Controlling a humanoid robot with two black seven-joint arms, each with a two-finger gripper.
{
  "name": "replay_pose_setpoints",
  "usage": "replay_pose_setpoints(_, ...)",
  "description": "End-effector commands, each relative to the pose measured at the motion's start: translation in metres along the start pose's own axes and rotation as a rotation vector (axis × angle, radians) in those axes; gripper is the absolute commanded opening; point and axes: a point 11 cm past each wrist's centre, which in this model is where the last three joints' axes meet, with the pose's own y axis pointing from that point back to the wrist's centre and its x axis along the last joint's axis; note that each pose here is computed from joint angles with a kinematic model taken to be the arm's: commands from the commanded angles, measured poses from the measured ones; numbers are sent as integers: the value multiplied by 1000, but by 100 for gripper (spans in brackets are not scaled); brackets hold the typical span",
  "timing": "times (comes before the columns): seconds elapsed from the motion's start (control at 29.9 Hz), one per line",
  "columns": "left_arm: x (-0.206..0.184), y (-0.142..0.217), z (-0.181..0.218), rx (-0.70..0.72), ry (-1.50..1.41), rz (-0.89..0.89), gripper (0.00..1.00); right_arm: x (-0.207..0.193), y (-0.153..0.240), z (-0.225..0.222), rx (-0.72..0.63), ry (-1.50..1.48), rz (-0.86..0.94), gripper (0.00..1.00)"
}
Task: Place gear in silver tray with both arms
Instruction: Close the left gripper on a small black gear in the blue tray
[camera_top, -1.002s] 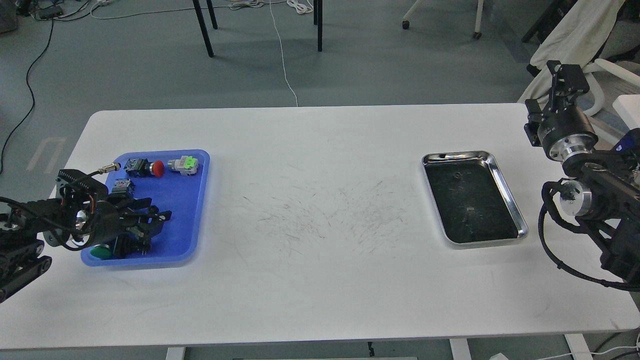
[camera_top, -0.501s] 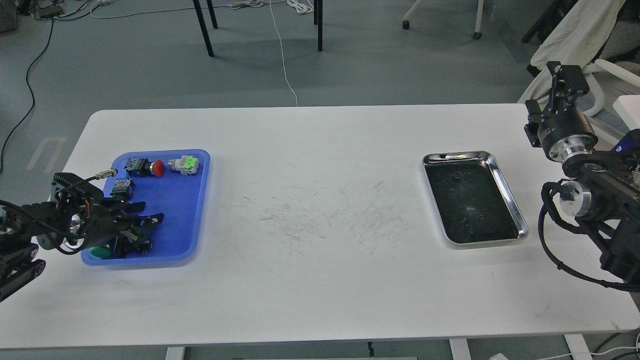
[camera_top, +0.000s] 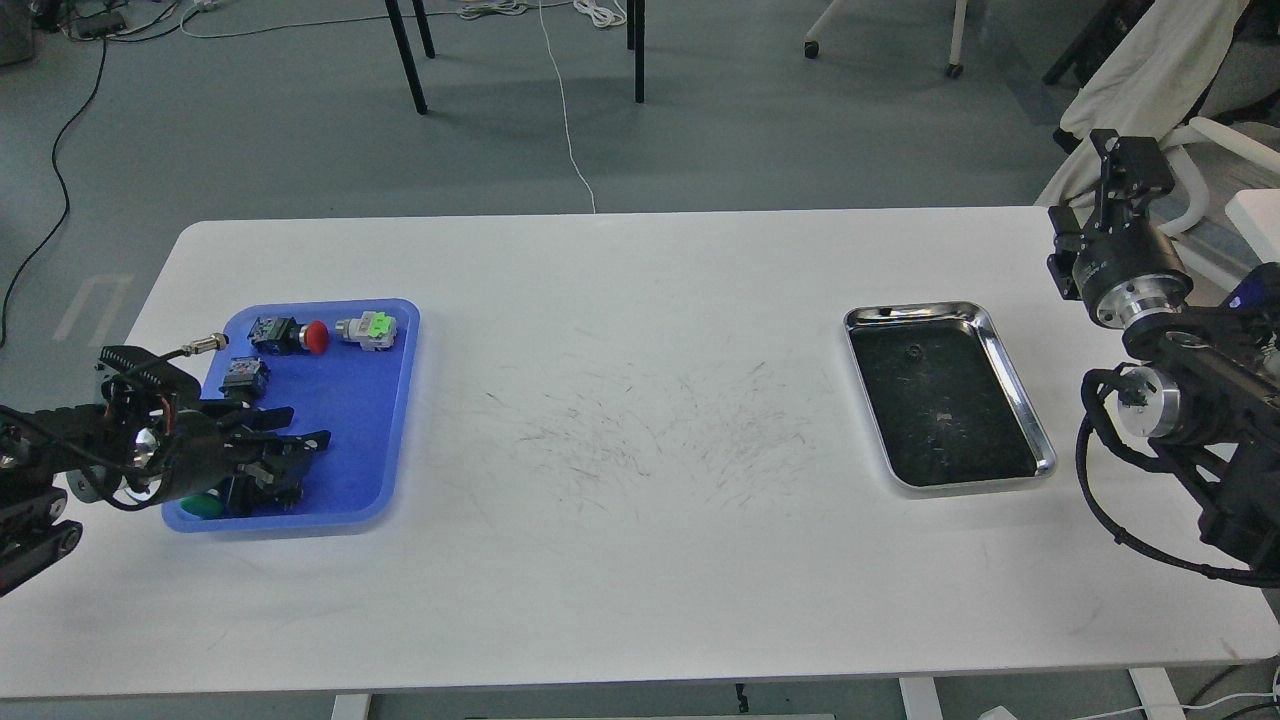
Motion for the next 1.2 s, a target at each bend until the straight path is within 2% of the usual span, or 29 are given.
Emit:
replay_pose_setpoints(0.0, 5, 5, 0, -4, -4, 1, 58, -1, 0, 2, -3, 0, -2, 96)
replay_pose_setpoints(0.47, -12, 7, -1, 0, -10, -35, 58, -1, 3, 7, -14, 0, -2, 96)
replay_pose_setpoints(0.7, -17, 6, 0, -5, -26, -47, 54, -1, 3, 7, -15, 2, -2, 96)
replay_pose_setpoints(1.17, -17, 4, 0, -6, -61, -42, 24, 0, 3, 7, -14, 4, -2, 96)
